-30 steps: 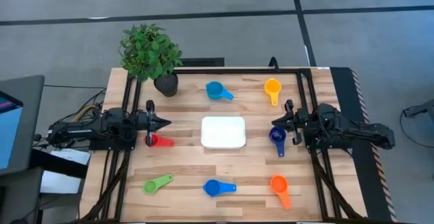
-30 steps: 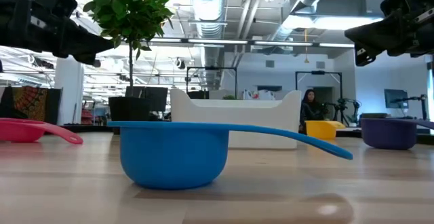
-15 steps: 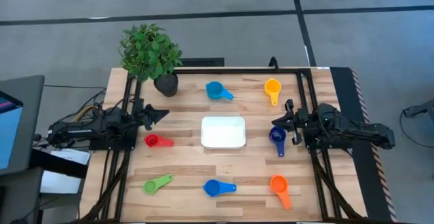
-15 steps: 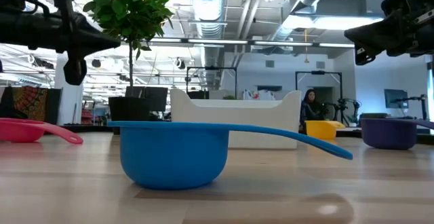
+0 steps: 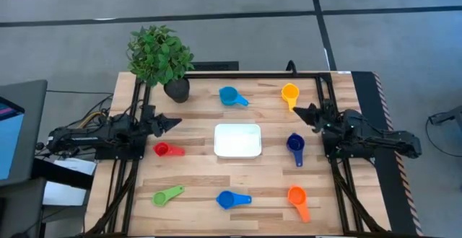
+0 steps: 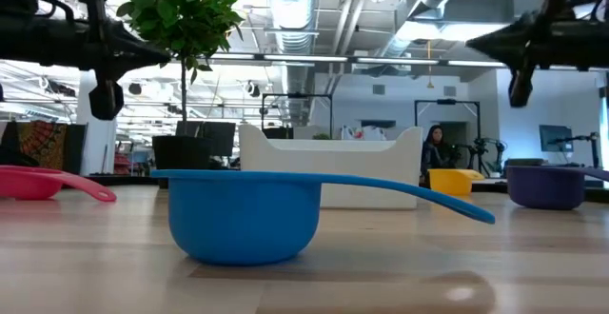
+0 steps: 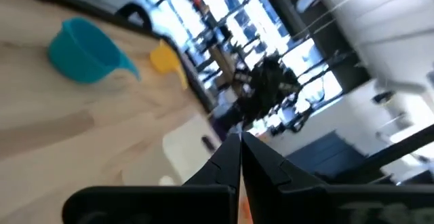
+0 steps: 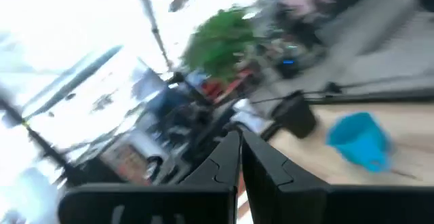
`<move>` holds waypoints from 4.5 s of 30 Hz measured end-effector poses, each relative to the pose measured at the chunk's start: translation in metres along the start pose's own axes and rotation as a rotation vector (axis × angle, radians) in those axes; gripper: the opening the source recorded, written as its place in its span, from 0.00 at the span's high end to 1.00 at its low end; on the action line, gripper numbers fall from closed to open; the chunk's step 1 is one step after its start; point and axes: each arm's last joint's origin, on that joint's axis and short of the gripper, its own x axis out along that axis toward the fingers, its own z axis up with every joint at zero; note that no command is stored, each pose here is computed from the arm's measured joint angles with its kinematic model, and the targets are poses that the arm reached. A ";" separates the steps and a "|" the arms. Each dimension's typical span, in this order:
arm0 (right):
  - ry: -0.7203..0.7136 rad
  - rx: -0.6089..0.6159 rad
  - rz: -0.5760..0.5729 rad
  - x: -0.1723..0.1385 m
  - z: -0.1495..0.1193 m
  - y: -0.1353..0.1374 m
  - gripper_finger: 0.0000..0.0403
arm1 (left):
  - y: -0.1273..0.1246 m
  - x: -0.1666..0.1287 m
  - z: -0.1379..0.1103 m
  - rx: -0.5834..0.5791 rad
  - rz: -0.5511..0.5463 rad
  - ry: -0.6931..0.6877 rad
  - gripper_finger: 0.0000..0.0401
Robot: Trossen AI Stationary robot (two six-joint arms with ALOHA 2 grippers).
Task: Nest measuring cups in basket
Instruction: Stack the yellow measuring cup on top of the light blue measuring cup
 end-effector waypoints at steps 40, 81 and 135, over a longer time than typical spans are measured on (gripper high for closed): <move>0.618 -0.024 -1.253 0.100 0.082 -0.036 0.53 | -0.060 0.099 -0.014 0.476 0.255 0.403 0.79; 0.599 0.027 -1.277 0.121 0.091 -0.116 0.62 | -0.061 0.087 -0.001 0.384 0.691 0.401 0.51; 0.496 -0.172 -1.151 0.152 0.084 -0.120 0.43 | -0.062 0.087 -0.004 0.251 0.675 0.432 0.51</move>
